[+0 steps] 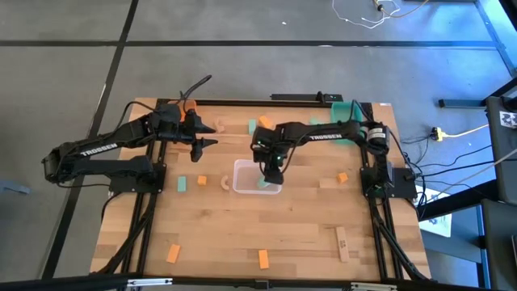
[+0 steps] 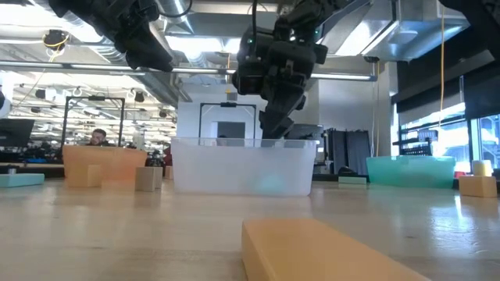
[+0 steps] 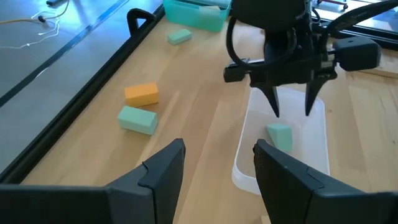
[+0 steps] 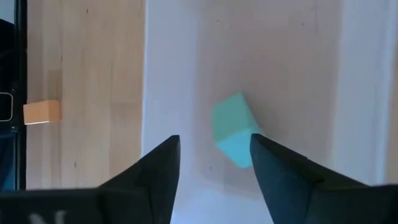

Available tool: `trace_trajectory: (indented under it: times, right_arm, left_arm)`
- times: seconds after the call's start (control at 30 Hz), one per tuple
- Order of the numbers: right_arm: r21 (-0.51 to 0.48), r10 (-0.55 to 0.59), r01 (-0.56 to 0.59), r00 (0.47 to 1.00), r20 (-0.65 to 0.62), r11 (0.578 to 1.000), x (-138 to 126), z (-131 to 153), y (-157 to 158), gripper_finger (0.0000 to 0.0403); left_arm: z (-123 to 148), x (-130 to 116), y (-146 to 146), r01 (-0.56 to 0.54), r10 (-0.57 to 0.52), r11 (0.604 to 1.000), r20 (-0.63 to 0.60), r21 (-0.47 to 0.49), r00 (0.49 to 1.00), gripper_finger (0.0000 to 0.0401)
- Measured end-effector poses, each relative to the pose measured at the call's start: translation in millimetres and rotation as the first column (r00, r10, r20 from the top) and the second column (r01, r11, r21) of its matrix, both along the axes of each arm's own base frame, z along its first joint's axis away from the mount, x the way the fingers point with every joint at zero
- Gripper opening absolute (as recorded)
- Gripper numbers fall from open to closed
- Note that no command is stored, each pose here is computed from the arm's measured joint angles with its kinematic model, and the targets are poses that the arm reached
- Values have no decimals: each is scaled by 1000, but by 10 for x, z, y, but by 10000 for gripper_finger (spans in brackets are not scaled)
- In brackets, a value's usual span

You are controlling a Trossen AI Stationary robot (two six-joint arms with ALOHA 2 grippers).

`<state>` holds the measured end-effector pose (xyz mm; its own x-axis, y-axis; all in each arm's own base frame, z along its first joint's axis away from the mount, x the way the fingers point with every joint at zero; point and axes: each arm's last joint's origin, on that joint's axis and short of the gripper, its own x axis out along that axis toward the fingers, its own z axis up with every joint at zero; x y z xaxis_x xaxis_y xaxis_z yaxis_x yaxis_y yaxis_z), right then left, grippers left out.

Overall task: Sort & place blocks by color
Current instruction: Put the light brown block into the orange bin

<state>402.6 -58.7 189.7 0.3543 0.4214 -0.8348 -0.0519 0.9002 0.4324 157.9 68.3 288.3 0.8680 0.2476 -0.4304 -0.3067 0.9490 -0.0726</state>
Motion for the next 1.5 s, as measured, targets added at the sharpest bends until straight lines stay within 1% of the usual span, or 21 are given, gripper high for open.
trace_trajectory:
  times: [0.07, 0.13, 0.27, 0.43, 0.47, 0.5, 0.57, 0.67, 0.73, 0.77, 0.83, 0.9, 1.0, 1.07, 1.17, 1.23, 1.27, 1.33, 1.4, 1.47, 1.5]
  right_arm:
    - [-14, -4, 4, 1000, -2, 1000, -4, 50, -62, 196]
    - [-51, -37, 36, 999, -10, 998, 4, 156, -153, 197]
    - [-134, -186, 183, 983, -7, 974, 30, 414, -374, 198]
    - [-116, -357, 364, 931, 75, 924, 98, 765, -580, 199]
    - [-137, -399, 408, 913, 90, 903, 104, 823, -616, 199]
    - [-164, -450, 461, 887, 103, 872, 106, 872, -657, 199]
    - [-213, -549, 564, 825, 130, 798, 91, 945, -763, 197]
    - [-246, -657, 670, 740, 145, 700, 31, 968, -944, 191]
    - [-265, -697, 702, 705, 128, 661, -29, 957, -1044, 186]
    - [-268, -706, 707, 698, 117, 655, -58, 951, -1089, 184]
    - [-281, -719, 710, 689, 87, 646, -125, 936, -1175, 180]
    - [-296, -714, 697, 697, 66, 653, -187, 925, -1257, 177]
    - [-291, -690, 671, 722, 44, 683, -267, 917, -1375, 175]
    - [-275, -688, 666, 726, 26, 693, -319, 911, -1445, 175]
    - [-272, -679, 656, 734, 10, 704, -390, 905, -1538, 175]
    - [-283, -672, 645, 741, 3, 710, -440, 900, -1601, 174]
    - [-288, -670, 641, 743, -3, 712, -468, 897, -1632, 174]
    - [-303, -662, 628, 749, -16, 717, -524, 890, -1689, 174]
    - [-311, -665, 623, 746, -40, 718, -582, 881, -1736, 174]
    - [-318, -666, 619, 744, -57, 718, -637, 874, -1784, 174]
    - [-321, -666, 615, 743, -67, 720, -664, 871, -1804, 174]
  left_arm:
    - [1, -1, 0, 0, 0, 1000, 1, 0, 1000, 183]
    - [0, 0, 0, 0, 0, 1000, 0, 0, 1000, 183]
    - [0, -2, 7, -27, 27, 1000, -4, 8, 1000, 183]
    - [-1, -8, 22, -80, 80, 996, -11, 25, 997, 183]
    - [-1, -9, 26, -89, 89, 996, -13, 30, 996, 183]
    - [-1, -10, 28, -96, 96, 995, -14, 33, 995, 183]
    - [-1, -11, 30, -104, 105, 994, -15, 36, 994, 183]
    - [-1, -15, 38, -144, 144, 989, -12, 28, 990, 183]
    - [0, -18, 46, -181, 181, 983, -8, 13, 984, 183]
    - [0, -20, 49, -202, 202, 979, -3, -2, 979, 183]
    - [0, -24, 56, -245, 246, 969, 5, -26, 969, 183]
    - [0, -29, 66, -282, 282, 959, 4, -16, 959, 183]
    - [78, -33, 78, -329, 329, 944, 19, -15, 944, 183]
    - [169, 10, 114, -357, 357, 934, 32, -27, 933, 182]
    - [249, 74, 159, -363, 361, 931, -56, -25, 931, 182]
    - [327, 157, 199, -338, 338, 941, -110, 12, 935, 182]
    - [341, 197, 215, -326, 326, 945, -153, 26, 933, 182]
    - [318, 278, 266, -327, 320, 945, -258, 16, 911, 182]
    - [335, 385, 361, -382, 355, 924, -295, -35, 887, 182]
    - [339, 470, 464, -454, 402, 885, -331, -98, 854, 182]
    - [329, 517, 520, -473, 409, 873, -348, -122, 844, 182]
